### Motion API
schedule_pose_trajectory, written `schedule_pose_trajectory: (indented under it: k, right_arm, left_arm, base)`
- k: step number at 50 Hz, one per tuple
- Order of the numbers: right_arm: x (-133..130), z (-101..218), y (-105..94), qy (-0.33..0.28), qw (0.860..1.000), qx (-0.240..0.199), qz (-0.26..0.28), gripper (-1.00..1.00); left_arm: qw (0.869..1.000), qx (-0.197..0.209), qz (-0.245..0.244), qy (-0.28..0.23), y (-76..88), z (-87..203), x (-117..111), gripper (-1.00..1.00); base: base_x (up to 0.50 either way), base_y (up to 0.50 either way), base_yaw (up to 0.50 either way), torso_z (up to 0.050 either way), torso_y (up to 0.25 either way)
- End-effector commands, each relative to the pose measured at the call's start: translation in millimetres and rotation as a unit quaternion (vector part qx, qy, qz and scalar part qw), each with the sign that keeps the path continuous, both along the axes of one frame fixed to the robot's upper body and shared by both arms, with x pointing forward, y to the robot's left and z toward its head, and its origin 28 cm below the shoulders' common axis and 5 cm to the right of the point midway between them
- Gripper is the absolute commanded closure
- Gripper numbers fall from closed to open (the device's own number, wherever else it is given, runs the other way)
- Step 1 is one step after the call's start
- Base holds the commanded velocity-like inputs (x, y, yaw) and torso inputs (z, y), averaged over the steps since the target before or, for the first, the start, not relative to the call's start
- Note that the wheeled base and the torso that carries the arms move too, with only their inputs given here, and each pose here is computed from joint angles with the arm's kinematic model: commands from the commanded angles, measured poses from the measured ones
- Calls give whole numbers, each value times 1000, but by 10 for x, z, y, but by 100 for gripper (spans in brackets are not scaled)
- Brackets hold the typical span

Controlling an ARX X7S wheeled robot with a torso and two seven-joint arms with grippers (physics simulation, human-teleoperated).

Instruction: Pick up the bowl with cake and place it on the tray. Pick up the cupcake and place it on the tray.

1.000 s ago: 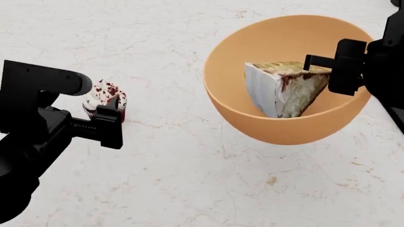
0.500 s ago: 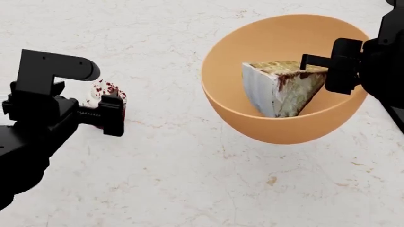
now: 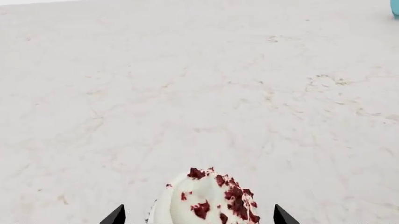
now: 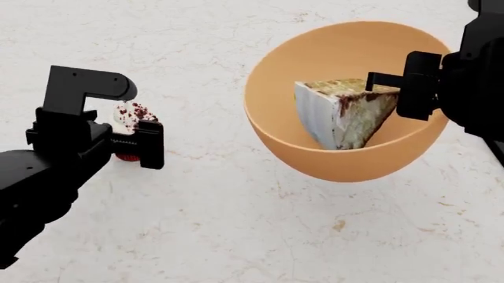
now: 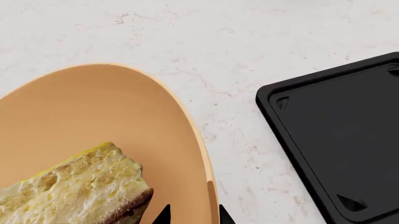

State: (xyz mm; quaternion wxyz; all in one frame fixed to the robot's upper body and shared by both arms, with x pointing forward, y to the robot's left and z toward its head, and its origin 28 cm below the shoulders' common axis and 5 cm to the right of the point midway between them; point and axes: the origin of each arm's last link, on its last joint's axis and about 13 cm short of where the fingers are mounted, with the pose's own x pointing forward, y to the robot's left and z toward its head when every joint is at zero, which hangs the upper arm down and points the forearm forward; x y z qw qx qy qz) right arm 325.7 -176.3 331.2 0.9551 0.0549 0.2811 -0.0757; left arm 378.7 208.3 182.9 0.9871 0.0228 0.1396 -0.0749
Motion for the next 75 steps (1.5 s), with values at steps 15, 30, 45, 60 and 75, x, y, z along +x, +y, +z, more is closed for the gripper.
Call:
schedule_pose_trajectory:
  k: [15,30,45,60,75]
  right_arm:
    - [1,31,10,-11,1000,0,2,100]
    - [-4,37,15,-12,1000,0,2,100]
    - [-25,8,17,-21,1000,6,5,100]
    - [-100,125,-86,-30,998,53,-9,100]
    - [-39,55,-58,-52,996,75,-14,100]
  left_arm:
    - [999,0,-8,51,-24,-268,143,-100]
    - [999,-5,-27,45,-55,-191,61,100]
    - [1000,0,-18,-22,-7,117,-163,100]
    - [996,32,-40,-76,-112,694,-439,100]
    - [996,34,-42,-65,-112,581,-414,100]
  base:
    - [0,0,0,0,0]
    - [0,0,0,0,1]
    - [0,0,0,0,1]
    - [0,0,0,0,1]
    - [-9,-190,0,0,1]
